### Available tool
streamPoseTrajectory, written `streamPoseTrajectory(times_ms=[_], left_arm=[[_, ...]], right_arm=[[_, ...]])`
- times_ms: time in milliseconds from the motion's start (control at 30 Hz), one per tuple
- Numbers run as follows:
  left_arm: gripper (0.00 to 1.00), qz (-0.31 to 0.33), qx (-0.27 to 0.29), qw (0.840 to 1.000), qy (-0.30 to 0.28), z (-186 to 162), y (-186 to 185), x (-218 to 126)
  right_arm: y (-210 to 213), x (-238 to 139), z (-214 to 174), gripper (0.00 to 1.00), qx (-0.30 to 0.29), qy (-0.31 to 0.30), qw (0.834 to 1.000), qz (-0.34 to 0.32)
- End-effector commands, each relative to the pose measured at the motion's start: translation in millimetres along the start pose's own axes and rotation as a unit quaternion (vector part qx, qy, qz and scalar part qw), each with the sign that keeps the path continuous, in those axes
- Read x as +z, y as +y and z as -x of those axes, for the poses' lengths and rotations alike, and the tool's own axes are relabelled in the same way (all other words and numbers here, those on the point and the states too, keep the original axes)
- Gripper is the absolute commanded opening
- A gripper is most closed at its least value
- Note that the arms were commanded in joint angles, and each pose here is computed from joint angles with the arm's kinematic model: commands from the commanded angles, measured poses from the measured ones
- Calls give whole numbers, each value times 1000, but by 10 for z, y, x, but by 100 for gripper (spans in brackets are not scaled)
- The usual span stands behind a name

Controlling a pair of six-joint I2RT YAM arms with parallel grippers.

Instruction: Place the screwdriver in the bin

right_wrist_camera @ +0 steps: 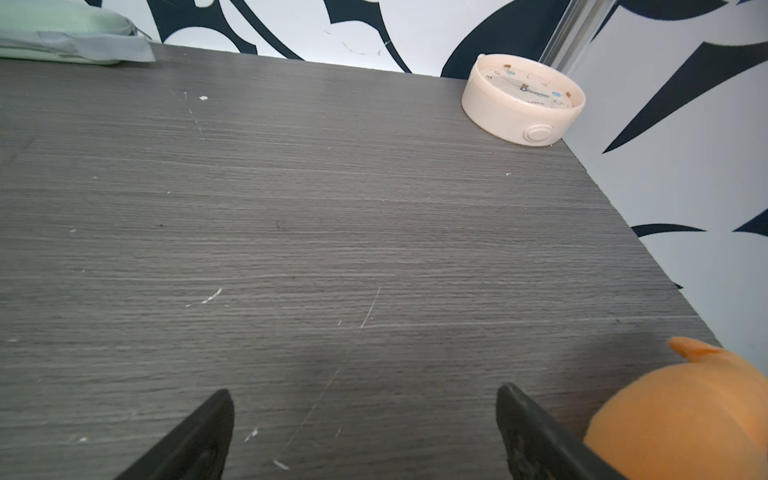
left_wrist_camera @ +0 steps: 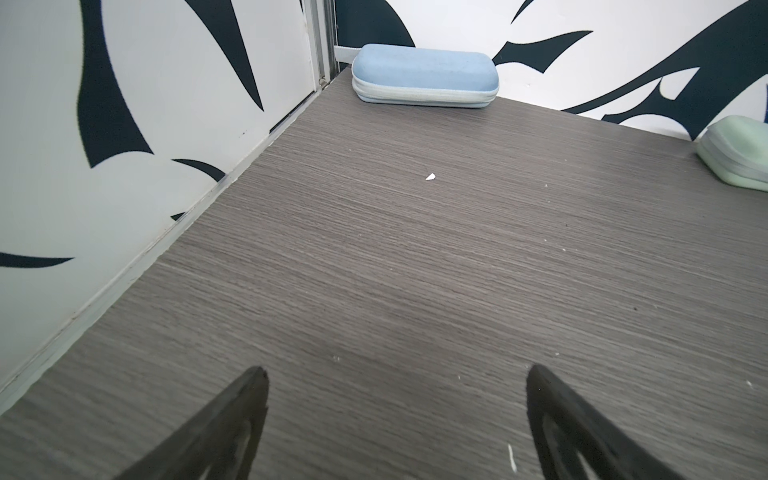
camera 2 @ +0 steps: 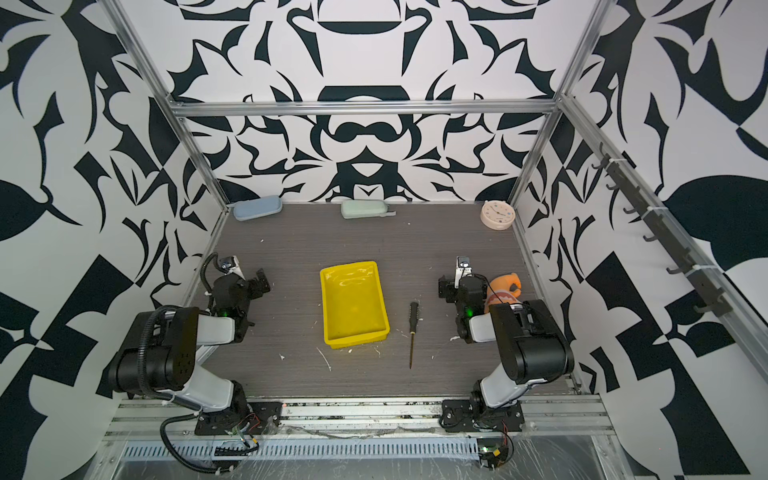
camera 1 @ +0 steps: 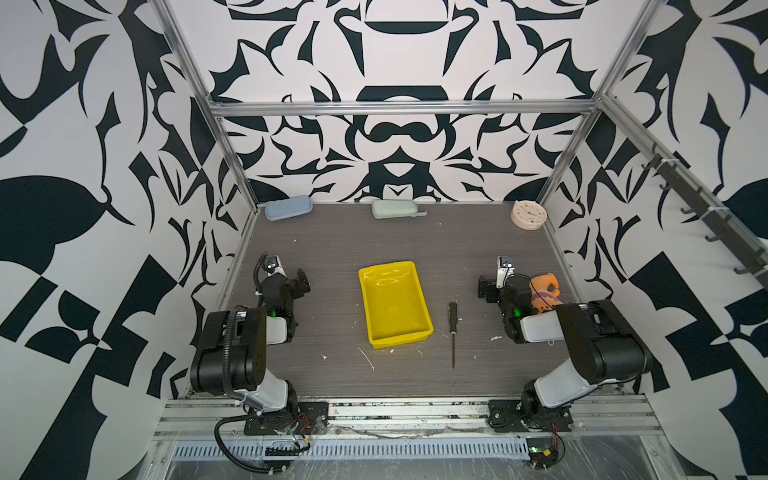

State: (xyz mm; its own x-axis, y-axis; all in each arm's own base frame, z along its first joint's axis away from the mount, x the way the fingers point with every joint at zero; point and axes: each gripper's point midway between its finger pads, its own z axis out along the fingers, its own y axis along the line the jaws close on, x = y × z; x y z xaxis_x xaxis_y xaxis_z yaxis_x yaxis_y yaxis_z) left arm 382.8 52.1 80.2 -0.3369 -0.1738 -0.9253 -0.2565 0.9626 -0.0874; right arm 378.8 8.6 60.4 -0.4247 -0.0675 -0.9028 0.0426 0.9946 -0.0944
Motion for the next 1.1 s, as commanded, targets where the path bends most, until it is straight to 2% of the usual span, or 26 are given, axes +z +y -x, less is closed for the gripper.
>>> streamPoseTrajectory(times_ms=[0, 233, 333, 367, 433, 500, 600, 633, 700, 767, 800, 833, 867, 967, 1000, 1067], left_arm=[[99, -5, 1, 1000, -13, 106, -33, 27], [99, -6, -1, 1000, -16, 109, -37, 16], [99, -66, 26, 997, -5, 126, -258, 26], [99, -87, 34, 996, -1, 163, -336, 9], [99, -88, 34, 995, 22, 265, -370, -31], [99, -66, 18, 996, 53, 390, -338, -97], [99, -58, -28, 998, 9, 696, -407, -372], [99, -64, -50, 997, -3, 775, -437, -465], [99, -81, -136, 987, -1, 881, -486, -646], [99, -105, -173, 978, 42, 889, -584, -817], [99, -106, -176, 977, 61, 900, -595, -899], [99, -93, -173, 976, 92, 864, -565, -996], [99, -55, -177, 975, 118, 798, -444, -1087], [99, 59, -215, 962, 156, 549, -46, -1338], [99, 73, -223, 959, 160, 477, 10, -1393], [99, 46, -226, 960, 160, 394, -42, -1445]], right_arm=[[7, -5, 209, 100, 12, -28, 1000, 4], [7, -5, 203, 100, 11, -27, 1000, 4], [-27, -53, 274, 100, 21, -43, 999, -6], [-105, -116, 346, 100, 22, -51, 998, -31], [-208, -294, 530, 100, 32, -66, 996, -56], [-313, -493, 708, 100, 49, -76, 993, -75], [-353, -830, 1046, 100, 61, -96, 991, -64], [-364, -932, 1126, 100, 63, -99, 991, -61], [-426, -1162, 1281, 100, 82, -111, 988, -63], [-625, -1428, 1374, 100, 154, -129, 975, -99], [-732, -1554, 1376, 100, 209, -139, 961, -118], [-889, -1717, 1323, 100, 284, -147, 936, -149], [-987, -1857, 1278, 100, 322, -155, 919, -167], [-989, -1969, 1259, 100, 331, -179, 914, -153], [-996, -1956, 1241, 100, 332, -180, 913, -156], [-964, -1870, 1253, 100, 326, -166, 918, -155]])
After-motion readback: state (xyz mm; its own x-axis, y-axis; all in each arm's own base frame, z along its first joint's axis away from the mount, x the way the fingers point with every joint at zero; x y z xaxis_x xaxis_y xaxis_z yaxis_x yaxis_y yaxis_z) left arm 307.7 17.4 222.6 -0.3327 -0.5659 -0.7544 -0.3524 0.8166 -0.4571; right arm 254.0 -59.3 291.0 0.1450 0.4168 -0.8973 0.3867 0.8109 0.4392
